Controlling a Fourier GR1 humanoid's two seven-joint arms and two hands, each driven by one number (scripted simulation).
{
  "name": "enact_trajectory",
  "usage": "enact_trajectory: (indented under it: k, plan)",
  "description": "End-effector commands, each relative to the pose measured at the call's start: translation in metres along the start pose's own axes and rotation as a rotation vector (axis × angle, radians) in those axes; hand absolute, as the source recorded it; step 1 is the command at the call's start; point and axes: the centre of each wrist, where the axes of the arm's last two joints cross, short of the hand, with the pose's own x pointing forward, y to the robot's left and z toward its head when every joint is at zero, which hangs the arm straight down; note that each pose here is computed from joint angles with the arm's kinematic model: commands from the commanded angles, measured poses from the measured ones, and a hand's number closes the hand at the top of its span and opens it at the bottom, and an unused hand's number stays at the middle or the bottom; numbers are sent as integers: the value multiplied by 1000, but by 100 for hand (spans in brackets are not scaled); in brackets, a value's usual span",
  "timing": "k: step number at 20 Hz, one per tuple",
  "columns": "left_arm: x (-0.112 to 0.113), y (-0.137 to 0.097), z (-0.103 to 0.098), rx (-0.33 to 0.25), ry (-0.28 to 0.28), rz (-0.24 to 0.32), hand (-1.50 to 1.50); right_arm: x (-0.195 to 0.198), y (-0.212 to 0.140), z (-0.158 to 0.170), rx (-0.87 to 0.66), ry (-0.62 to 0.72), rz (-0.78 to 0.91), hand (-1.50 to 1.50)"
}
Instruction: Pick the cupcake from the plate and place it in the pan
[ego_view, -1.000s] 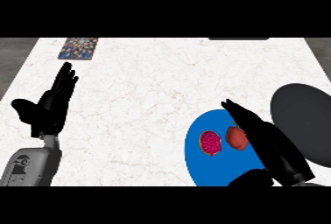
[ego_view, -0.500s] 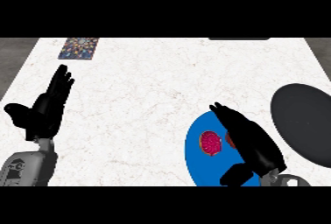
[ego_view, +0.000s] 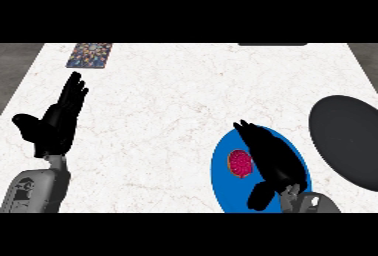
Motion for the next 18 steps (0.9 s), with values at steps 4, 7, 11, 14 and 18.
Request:
enact_trajectory:
  k: [4, 7, 11, 14, 18]
  plan:
    - [13, -10, 5, 15, 2, 6, 0, -14, 8, -17, 23, 13, 6, -150]
    - [-1, 3, 9, 2, -7, -4, 0, 5, 10, -9, 41, 20, 39, -150]
    - [12, -10, -1, -11, -7, -5, 0, -18, 21, -34, 55, 47, 49, -150]
    - [10, 3, 5, 2, 4, 3, 0, 1, 19, -41, 95, 36, 50, -150]
    - [9, -1, 2, 0, -8, -2, 0, 0, 36, -56, 127, 40, 56, -150]
